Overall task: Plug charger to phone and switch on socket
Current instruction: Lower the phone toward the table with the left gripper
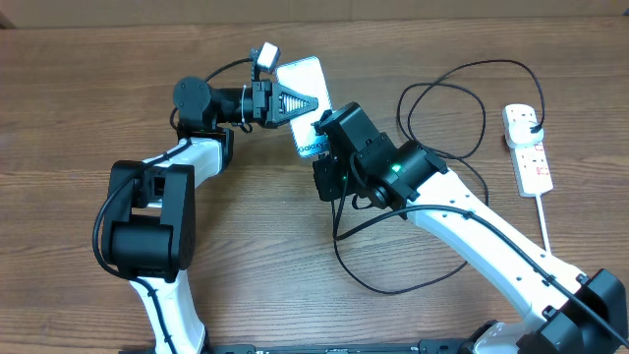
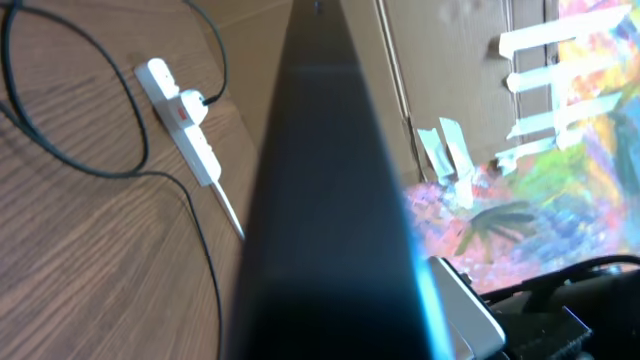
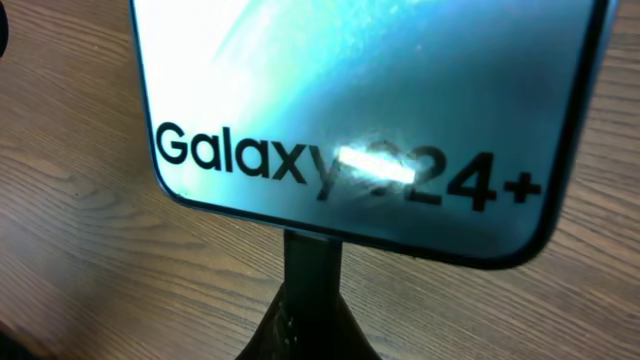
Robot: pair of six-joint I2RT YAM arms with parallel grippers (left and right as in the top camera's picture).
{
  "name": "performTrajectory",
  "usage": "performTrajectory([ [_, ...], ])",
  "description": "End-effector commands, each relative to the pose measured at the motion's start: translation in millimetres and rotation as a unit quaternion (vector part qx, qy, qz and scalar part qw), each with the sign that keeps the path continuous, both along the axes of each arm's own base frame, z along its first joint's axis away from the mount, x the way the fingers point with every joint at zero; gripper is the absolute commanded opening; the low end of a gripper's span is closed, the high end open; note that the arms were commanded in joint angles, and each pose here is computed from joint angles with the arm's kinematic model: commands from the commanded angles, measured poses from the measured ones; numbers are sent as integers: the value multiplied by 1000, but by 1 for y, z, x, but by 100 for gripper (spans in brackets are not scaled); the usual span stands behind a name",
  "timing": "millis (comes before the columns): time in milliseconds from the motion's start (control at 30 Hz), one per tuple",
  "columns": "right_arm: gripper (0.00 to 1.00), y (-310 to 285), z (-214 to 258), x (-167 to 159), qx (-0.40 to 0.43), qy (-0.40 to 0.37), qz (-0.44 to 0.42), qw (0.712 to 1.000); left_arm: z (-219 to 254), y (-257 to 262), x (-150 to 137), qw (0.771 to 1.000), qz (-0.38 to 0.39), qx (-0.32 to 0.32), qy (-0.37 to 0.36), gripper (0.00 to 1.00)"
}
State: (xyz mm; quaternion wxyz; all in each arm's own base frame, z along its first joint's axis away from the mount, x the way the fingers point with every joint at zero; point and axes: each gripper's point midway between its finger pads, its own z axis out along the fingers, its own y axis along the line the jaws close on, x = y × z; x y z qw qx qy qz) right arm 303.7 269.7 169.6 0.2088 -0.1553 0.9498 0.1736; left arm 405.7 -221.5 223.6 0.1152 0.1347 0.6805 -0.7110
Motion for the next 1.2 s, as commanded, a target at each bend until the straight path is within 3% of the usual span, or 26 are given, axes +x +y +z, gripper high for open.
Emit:
performTrajectory([
  [0,4,6,29,18,22,-55,-3,998,2,-16,-28,997,-70,22,8,4],
  [67,5,6,30,18,23,-56,-3,998,2,-16,-28,997,-70,22,8,4],
  [400,46,-1,56,10,25,-59,-3,998,5,-17,-21,999,-51,12,12,4],
  [600,52,-21,97,-10,23,-67,-9,997,19,-25,2,998,16,-26,50,4],
  [833,62,-94,172,-36,-11,-168,-82,982,44,-70,11,997,35,-54,41,4],
  [900,88,-119,195,-48,-12,-206,-109,972,45,-91,16,998,37,-39,36,4],
  [1000,93,-157,224,-68,-6,-260,-149,954,35,-120,28,998,52,9,40,4],
  [1167,96,-194,255,-95,21,-315,-187,930,-9,-143,25,983,76,167,25,5],
])
